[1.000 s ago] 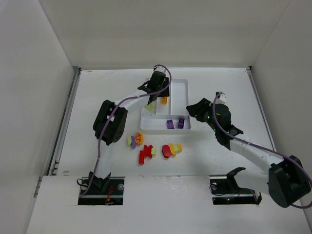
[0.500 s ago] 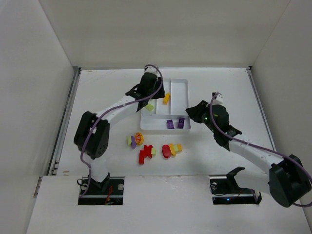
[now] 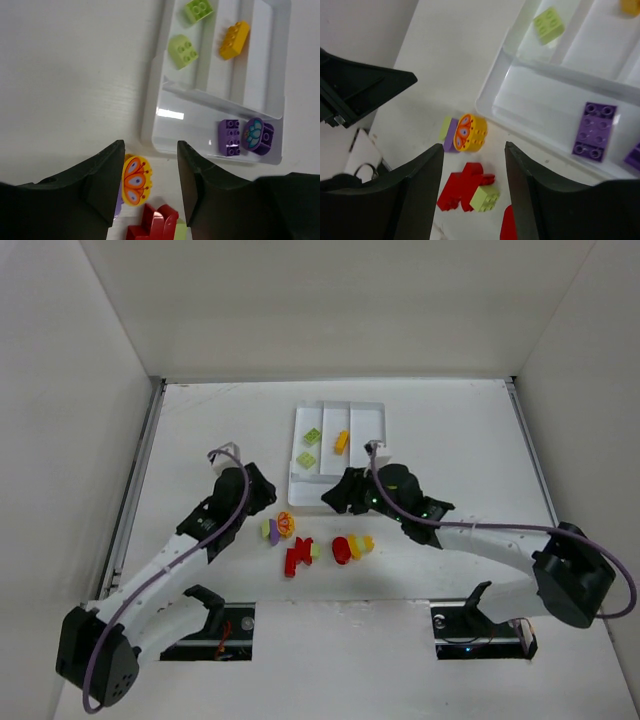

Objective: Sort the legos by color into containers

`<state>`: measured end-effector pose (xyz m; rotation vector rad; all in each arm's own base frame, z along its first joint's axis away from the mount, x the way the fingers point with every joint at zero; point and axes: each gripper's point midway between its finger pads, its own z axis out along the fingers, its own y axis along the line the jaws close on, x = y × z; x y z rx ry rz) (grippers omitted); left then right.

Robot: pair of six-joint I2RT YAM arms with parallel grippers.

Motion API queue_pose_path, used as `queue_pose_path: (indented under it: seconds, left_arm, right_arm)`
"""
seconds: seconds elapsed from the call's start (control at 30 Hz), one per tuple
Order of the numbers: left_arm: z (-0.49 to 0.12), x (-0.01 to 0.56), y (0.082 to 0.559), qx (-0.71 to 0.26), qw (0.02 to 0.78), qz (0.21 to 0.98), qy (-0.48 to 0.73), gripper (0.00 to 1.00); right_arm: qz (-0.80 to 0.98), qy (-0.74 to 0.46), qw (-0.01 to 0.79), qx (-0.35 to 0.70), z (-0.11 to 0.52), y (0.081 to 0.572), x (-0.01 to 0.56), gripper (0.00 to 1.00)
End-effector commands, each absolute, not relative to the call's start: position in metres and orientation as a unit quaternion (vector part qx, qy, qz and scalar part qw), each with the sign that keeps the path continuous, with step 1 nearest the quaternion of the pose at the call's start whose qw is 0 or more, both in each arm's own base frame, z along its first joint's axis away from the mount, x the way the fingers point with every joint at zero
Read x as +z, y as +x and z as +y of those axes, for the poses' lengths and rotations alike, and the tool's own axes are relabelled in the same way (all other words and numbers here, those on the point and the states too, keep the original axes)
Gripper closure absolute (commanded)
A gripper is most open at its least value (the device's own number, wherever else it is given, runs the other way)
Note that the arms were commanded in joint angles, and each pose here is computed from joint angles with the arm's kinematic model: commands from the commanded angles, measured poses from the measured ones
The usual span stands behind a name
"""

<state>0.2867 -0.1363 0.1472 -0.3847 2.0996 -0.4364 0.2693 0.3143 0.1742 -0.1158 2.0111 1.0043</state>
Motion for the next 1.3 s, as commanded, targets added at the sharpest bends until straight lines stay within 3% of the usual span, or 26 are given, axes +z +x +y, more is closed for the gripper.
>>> queue_pose_path:
  seconds: [0.0,0.2,0.67,1.03,1.27]
  left_arm:
    - [-0.109,0.115,0.260,-0.154,0.425,0.863,-0.228,0.57]
    - [-0.107,0.092,0.245,-0.177,0.399,0.865,-0.249,0.50]
    - [-0.114,0.059,0.242,-0.246,0.368,0.856,-0.266,0.50]
    - [-0.100,0.061,0.230,-0.208,0.397,0.858,-0.249,0.57]
    - [-0.111,0.067,0.214,-0.187,0.413,0.870,-0.195,0.75]
  right_arm:
    - [0.813,-0.091,0.400,0.414,0.349,0.251,0.168,0.38]
    - [0.831,-0.126,0.357,0.407,0.387,0.232,0.138,0.29]
    - [0.837,-0.108,0.340,0.415,0.418,0.245,0.115,0.32]
    - [0.841,-0.104,0.336,0.411,0.411,0.244,0.107,0.32]
    - [0.838,-0.099,0.343,0.414,0.404,0.246,0.112,0.32]
